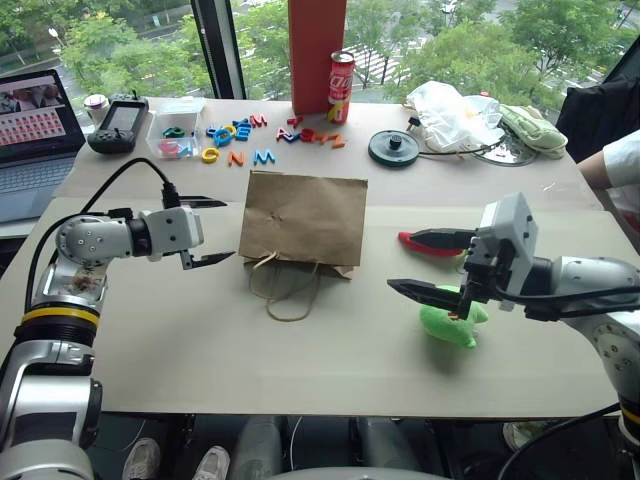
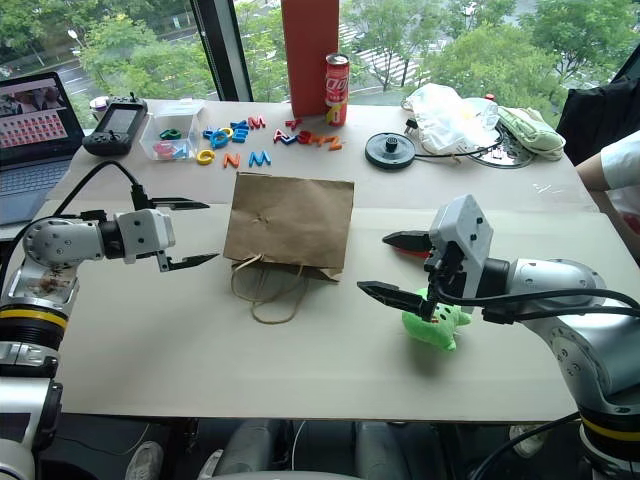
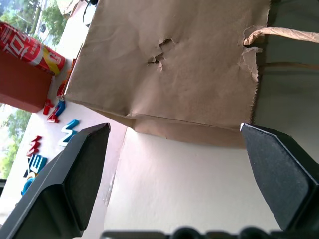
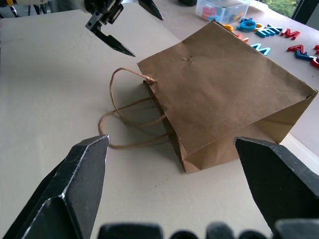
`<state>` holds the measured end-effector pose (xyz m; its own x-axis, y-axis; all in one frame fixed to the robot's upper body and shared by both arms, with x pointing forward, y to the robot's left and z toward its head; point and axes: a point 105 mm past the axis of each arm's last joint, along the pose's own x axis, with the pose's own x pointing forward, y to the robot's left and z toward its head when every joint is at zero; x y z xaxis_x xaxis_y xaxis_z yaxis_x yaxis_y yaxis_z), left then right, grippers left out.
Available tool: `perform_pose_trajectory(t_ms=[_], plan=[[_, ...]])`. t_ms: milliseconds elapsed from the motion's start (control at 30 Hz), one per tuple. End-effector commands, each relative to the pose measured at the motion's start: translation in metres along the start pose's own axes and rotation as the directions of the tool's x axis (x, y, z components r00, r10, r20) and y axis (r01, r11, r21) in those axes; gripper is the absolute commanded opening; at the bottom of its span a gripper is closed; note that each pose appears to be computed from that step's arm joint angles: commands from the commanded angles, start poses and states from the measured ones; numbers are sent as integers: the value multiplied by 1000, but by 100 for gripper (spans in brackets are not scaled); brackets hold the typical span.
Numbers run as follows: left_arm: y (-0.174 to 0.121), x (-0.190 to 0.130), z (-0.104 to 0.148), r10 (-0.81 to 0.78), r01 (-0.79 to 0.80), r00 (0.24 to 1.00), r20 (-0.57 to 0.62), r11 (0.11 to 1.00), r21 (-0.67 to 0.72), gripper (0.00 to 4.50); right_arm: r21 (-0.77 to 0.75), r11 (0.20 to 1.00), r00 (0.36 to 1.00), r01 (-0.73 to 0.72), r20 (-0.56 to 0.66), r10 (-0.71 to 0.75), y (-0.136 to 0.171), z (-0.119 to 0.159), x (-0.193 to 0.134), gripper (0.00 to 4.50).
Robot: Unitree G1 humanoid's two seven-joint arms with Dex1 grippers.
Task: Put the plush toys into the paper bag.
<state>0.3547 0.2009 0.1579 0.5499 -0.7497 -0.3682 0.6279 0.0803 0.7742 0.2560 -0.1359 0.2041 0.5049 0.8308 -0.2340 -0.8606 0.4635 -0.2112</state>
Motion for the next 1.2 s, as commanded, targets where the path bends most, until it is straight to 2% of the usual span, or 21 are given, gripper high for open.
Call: perform_pose_trajectory(t_ms=[33, 200, 400, 500, 733, 833, 867, 1000, 1200], plan=[[-8, 16, 15, -38, 31, 996, 85, 997, 75, 450, -31, 999, 1000, 23, 10, -23, 2, 8, -5, 445], [-21, 36, 35, -53, 35, 977, 209, 995, 90, 450, -25, 999, 999, 39, 8, -39, 4, 7, -5, 445], [-16, 34, 41, -30, 11, 966, 255, 997, 78, 450, -22, 998, 999, 52, 8, -52, 3, 7, -4, 445], [-16, 31, 41, -39, 20, 966, 256, 997, 74, 388, -21, 998, 998, 54, 9, -54, 3, 7, -4, 450], [-20, 26, 37, -60, 45, 967, 247, 997, 64, 122, -20, 998, 998, 55, 13, -55, 2, 7, -1, 450], [-21, 26, 36, -63, 49, 968, 244, 997, 63, 26, -22, 998, 998, 54, 14, -54, 2, 7, -1, 450], [-21, 26, 36, -65, 51, 968, 242, 997, 64, 8, -22, 998, 998, 55, 14, -55, 1, 7, 0, 450], [-20, 27, 37, -60, 47, 968, 242, 997, 56, 8, -24, 998, 998, 57, 14, -57, 1, 7, 1, 450], [5, 25, 53, 32, -13, 950, 311, 998, -63, 8, -25, 997, 998, 67, 6, -67, -2, 4, 3, 450]])
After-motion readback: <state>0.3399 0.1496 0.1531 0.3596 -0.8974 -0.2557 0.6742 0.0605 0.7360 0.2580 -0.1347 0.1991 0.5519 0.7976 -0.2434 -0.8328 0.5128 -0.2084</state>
